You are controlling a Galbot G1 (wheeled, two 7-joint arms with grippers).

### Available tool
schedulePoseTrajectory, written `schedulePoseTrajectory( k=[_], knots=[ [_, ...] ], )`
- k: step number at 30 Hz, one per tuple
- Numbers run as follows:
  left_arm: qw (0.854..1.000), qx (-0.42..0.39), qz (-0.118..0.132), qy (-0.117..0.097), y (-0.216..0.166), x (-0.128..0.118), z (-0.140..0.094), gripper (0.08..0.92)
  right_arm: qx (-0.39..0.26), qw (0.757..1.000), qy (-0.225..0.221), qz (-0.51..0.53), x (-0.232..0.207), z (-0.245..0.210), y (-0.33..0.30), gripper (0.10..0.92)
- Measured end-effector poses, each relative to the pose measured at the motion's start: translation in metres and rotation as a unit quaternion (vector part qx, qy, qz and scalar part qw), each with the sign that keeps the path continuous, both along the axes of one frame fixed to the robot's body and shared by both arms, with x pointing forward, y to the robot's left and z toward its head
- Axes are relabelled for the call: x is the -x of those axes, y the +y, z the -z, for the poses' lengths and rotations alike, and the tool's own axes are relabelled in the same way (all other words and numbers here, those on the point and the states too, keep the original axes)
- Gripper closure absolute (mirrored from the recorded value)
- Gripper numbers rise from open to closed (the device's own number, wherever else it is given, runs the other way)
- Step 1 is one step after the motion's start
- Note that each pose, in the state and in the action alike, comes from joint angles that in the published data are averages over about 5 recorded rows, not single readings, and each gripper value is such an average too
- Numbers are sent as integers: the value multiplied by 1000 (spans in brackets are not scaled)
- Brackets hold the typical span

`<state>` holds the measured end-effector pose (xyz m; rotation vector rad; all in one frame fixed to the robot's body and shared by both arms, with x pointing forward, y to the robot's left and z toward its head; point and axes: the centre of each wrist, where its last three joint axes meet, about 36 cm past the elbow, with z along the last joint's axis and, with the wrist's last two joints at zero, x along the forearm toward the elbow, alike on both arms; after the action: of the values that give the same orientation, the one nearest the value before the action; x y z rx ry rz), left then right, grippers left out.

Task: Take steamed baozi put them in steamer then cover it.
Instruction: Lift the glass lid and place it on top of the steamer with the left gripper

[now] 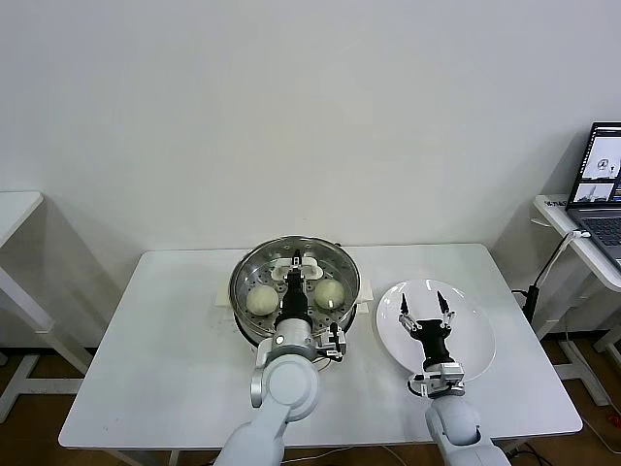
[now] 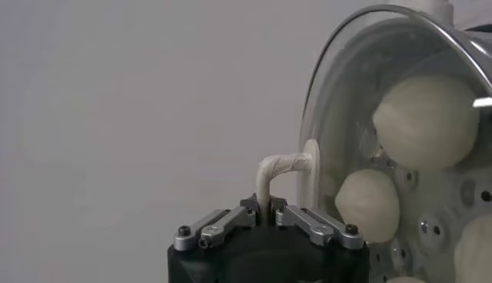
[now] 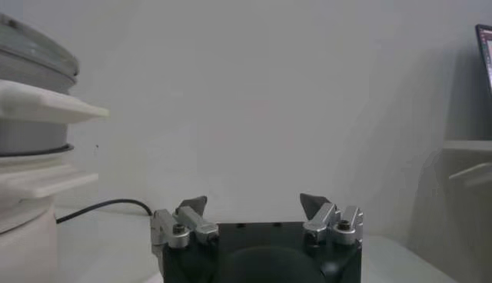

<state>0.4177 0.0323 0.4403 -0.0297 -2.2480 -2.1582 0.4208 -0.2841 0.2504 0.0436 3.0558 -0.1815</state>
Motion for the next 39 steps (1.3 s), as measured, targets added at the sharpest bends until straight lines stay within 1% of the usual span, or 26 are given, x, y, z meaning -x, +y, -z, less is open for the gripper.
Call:
schedulePoseTrajectory(
  k=[21,33,36,39],
  knots=[
    [1000,-18,-6,-1,2,-4,6,812,0,1000,-2,-1,-1,-1,0,200],
    [1000,-16,-6,5,0,-4,9,810,1,1000,-3,0,-2,-2,-1,200],
    [1000,-16,-6,5,0,-4,10,764,1,1000,-4,-1,-2,-2,-1,200],
    [1000,-16,-6,4,1,-4,9,679,1,1000,-4,-1,-3,-3,-1,200]
  ],
)
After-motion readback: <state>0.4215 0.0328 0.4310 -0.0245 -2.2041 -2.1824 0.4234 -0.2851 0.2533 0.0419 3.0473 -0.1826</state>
